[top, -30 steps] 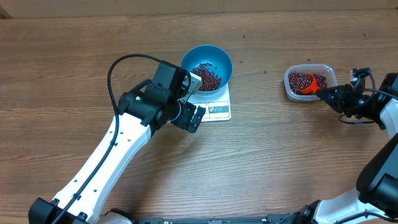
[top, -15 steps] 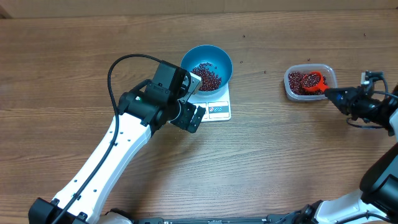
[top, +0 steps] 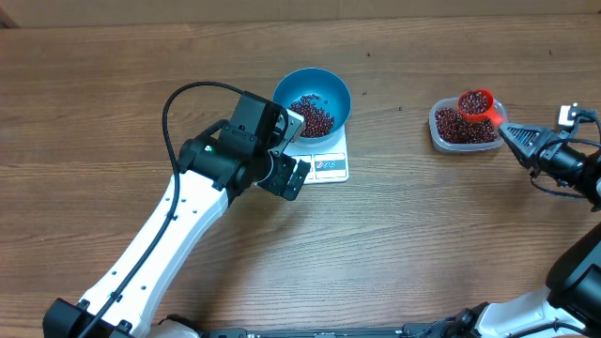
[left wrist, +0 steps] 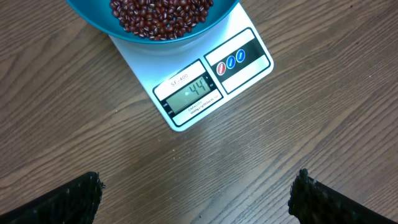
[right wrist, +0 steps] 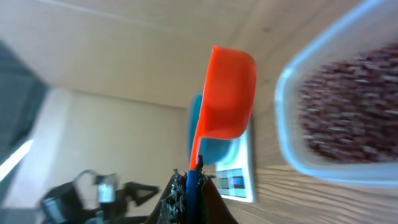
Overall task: Scoop item into bowl and weigh 150g on scale
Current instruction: 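Carry the filled cup left over the teal bowl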
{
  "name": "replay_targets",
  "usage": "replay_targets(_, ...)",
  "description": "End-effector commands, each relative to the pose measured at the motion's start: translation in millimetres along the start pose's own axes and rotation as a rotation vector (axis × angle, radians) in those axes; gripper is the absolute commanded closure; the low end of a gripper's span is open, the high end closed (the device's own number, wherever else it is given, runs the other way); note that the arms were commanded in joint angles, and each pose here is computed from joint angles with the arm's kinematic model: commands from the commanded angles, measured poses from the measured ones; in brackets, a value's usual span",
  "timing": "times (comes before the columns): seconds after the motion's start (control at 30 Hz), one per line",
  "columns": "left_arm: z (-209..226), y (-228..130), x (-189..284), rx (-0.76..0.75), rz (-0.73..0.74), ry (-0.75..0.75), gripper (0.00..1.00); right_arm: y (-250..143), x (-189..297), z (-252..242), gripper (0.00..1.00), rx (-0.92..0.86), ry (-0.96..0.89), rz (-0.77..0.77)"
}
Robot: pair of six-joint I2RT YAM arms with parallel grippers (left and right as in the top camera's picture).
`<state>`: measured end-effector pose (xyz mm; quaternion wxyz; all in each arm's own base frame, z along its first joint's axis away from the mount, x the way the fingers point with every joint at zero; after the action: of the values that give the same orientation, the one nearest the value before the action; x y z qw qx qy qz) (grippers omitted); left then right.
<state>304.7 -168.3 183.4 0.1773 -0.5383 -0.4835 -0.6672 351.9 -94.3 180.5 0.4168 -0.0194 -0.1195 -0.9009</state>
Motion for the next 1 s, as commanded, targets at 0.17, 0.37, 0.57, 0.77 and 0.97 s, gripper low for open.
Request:
replay_targets(0.17, 0, 4, 9, -0.006, -0.029, -0.005, 0.0, -10, -16, 26, 0.96, -0.027, 0.167, 0.06)
replay_targets(0.37, 0, 4, 9, -0.006, -0.029, -0.005, 0.0, -30, -66, 41, 0.96, -0.037, 0.194, 0.225)
replay_targets(0.57, 0, 4, 9, -0.006, -0.029, -0.005, 0.0, -42, -111, 62, 0.96, -0.007, 0.213, 0.367)
replay_targets(0.77, 0, 3, 9, -0.006, -0.029, -0.005, 0.0, -56, -155, 85, 0.96, -0.007, 0.189, 0.45)
replay_targets(0.97, 0, 4, 9, -0.006, -0.029, -0.005, 0.0, -72, -186, 97, 0.96, -0.036, 0.156, 0.469)
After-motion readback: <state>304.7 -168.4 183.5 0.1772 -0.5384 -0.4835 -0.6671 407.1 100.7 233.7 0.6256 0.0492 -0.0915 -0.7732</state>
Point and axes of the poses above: each gripper's point midway between its finger pads, its own x axis back along the fingers, its own z axis along the line the jaws close on, y = z × x, the point moved 2 cm from there along x, back along the fingers, and after that the axes turned 3 degrees about -x, right-handed, at the moved point
